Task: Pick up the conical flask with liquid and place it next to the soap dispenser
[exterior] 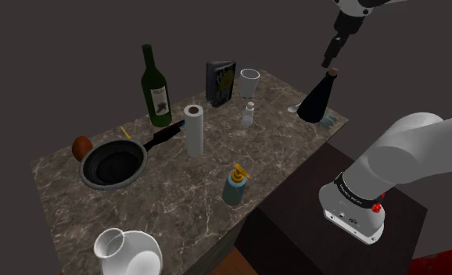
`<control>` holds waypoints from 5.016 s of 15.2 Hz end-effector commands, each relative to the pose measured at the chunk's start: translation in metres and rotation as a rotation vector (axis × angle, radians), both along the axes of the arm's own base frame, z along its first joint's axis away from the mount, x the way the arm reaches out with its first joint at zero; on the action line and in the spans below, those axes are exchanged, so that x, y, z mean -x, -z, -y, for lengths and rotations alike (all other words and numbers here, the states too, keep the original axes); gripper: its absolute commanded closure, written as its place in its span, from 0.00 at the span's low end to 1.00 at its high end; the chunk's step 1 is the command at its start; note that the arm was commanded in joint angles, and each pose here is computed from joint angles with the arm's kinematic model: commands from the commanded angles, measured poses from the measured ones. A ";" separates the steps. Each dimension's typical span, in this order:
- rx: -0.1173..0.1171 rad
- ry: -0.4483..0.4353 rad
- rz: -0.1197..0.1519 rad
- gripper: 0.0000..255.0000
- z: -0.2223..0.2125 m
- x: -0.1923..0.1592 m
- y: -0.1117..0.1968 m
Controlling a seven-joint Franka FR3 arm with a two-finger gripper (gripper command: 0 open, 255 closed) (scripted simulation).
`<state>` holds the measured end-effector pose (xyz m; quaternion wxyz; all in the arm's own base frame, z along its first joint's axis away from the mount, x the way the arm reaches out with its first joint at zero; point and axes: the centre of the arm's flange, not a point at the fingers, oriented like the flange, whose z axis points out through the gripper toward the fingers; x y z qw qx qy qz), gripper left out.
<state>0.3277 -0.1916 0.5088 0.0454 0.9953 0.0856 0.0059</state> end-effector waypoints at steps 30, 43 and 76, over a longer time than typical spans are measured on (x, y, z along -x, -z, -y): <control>0.040 -0.048 -0.074 1.00 0.086 -0.005 0.090; 0.040 -0.048 -0.074 1.00 0.086 -0.005 0.032; 0.040 -0.048 -0.074 1.00 0.086 -0.005 -0.143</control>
